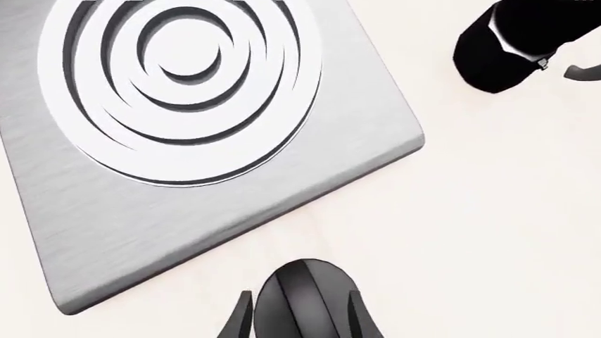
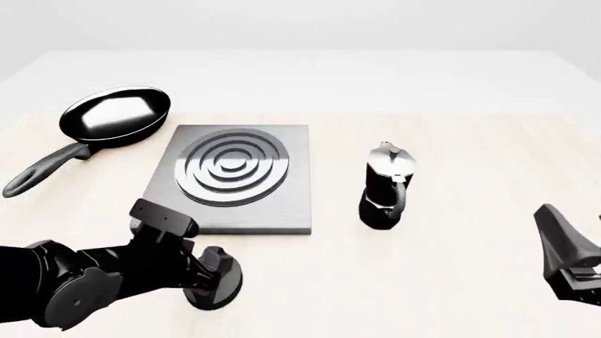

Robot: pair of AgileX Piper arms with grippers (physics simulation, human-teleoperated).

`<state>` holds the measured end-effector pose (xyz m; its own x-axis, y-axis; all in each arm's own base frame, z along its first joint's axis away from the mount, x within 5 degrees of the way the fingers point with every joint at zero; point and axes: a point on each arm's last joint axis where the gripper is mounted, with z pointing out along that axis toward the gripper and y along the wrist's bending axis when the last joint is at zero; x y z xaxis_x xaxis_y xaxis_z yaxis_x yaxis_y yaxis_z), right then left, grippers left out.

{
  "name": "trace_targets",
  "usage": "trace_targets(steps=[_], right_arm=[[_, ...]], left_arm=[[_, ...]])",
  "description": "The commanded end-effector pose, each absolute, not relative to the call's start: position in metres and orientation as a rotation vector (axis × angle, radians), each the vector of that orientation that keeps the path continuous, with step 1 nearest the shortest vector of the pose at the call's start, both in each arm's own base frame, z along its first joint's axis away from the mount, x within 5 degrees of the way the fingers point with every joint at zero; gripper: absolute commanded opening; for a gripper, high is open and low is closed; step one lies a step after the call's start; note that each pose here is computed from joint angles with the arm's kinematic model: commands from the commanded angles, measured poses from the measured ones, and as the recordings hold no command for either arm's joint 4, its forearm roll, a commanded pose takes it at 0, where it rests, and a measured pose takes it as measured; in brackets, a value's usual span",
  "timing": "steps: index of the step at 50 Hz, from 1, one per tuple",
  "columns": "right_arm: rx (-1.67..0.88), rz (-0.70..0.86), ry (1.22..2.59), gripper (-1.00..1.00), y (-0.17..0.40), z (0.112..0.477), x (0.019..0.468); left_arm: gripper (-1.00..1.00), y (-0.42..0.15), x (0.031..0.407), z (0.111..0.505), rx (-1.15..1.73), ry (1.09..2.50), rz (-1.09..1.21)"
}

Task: Turn on the stove.

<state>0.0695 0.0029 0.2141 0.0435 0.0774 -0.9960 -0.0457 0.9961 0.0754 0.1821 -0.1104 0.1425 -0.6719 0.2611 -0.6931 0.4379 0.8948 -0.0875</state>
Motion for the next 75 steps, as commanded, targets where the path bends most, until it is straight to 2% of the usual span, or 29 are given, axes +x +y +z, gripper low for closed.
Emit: trace_targets(steps=[1, 75], right_arm=[[0.028, 0.097, 1.527, 1.00, 0.003, 0.214, 0.071], [0.022, 0.115, 1.540, 1.00, 0.004, 0.214, 0.075]], left_arm=[[1.00, -0.110, 0.183, 0.134, 0.489, 2.357, -0.318], [1.00, -0.081, 0.191, 0.149, 0.353, 2.327, -0.248]])
